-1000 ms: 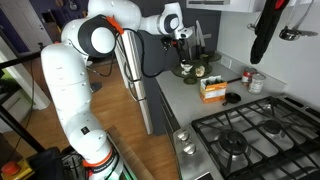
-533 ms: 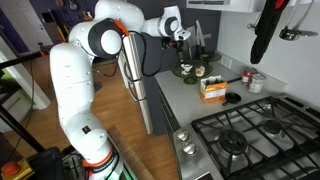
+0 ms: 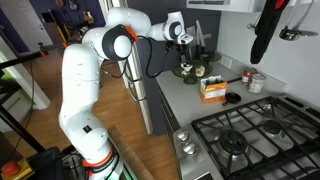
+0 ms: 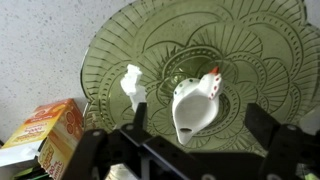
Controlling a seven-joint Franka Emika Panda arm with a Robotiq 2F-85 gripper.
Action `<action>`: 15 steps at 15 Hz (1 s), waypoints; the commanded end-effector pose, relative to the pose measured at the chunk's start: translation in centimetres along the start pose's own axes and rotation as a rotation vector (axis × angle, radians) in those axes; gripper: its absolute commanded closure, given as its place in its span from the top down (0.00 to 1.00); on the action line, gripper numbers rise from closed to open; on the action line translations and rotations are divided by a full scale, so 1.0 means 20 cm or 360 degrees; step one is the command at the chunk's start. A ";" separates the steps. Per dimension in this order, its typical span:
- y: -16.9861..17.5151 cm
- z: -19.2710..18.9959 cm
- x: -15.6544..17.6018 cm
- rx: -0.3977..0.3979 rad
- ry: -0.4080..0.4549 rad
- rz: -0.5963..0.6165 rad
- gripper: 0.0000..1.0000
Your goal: Put the egg holder on the counter then put a bulb of garlic on it
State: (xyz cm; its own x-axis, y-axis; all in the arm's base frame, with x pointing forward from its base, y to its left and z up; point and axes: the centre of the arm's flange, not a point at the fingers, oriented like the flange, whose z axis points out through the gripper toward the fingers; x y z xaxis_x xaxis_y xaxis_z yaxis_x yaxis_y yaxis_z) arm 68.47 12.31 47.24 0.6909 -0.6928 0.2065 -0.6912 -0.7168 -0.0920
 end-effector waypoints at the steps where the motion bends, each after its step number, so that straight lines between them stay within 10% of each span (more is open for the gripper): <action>1: -0.04 0.07 0.07 -0.0037 0.0026 0.0066 1.00; 15: -0.05 0.20 0.11 -0.0064 -0.0053 0.0093 0.95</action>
State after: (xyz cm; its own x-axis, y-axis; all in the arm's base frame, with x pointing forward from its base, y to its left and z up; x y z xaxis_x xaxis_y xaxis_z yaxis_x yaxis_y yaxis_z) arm 71.04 11.23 44.20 0.6648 -0.7213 0.1945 -0.7224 -0.6870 -0.0782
